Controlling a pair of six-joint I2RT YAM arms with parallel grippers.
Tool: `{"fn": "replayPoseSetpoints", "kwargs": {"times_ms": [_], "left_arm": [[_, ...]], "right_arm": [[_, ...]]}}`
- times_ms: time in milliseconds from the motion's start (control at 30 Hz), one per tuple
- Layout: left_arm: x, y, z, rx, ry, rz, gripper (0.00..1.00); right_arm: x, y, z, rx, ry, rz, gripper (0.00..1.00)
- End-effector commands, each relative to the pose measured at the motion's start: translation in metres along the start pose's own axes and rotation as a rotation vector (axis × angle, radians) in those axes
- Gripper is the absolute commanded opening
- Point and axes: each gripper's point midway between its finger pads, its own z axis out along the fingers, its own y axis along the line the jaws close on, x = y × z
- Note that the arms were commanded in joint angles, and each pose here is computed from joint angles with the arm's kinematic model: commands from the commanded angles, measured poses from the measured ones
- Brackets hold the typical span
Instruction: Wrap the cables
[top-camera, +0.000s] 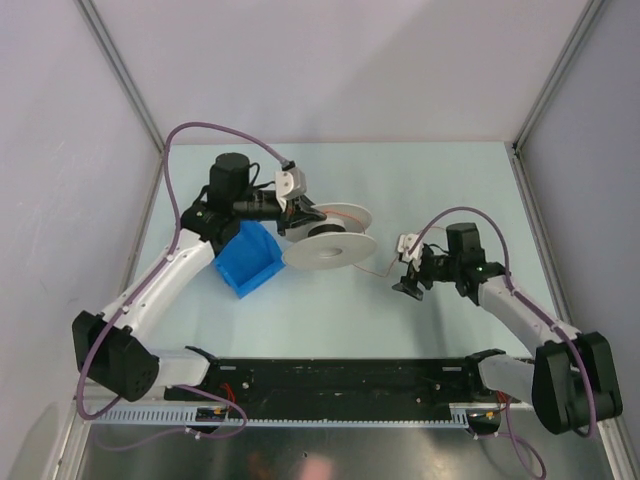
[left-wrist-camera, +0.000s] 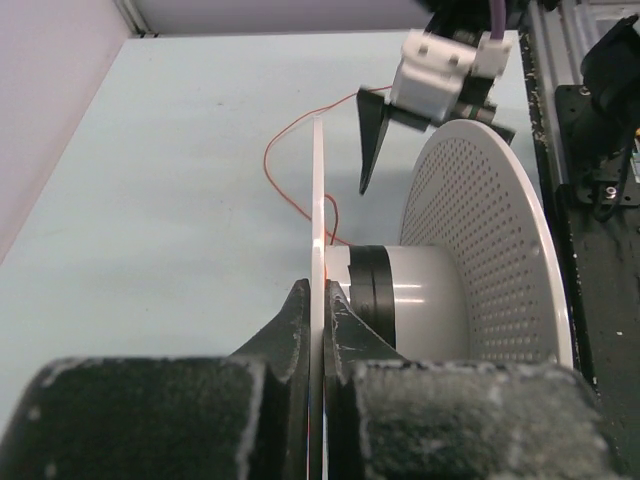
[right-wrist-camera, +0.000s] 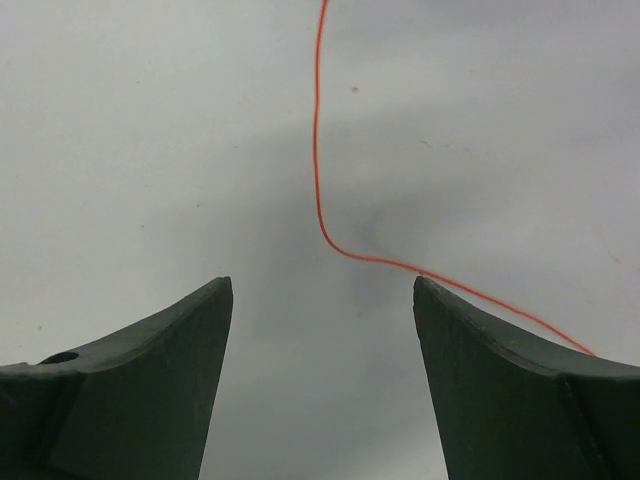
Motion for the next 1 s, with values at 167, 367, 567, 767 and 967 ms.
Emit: {"fn": "replayPoseSetpoints", "kwargs": {"times_ms": [167, 367, 567, 767, 967], "left_arm": [[-0.063, -0.02, -0.019, 0.057, -0.14, 0.184, 0.0], [-0.075, -0.026, -0.025, 0.064, -0.162, 0.217, 0.0], [-0.086, -0.034, -0.034, 0.063, -0.183, 0.246, 0.0], [-0.081, -0.041, -0.042, 0.038, -0.182, 0.314, 0.0], [-0.081, -0.043, -0.043, 0.04, -0.184, 0.33, 0.0]], "right_arm": [[-0.016, 0.003, 0.053, -0.098, -0.107, -0.246, 0.75], [-0.01, 0.009, 0.072, -0.139, -0.102, -0.377, 0.56], [0.002, -0.001, 0.077, -0.113, -0.057, -0.417, 0.06], [0.024, -0.028, 0.055, -0.037, 0.018, -0.396, 0.0], [0.039, -0.039, 0.036, -0.007, 0.066, -0.377, 0.0]]}}
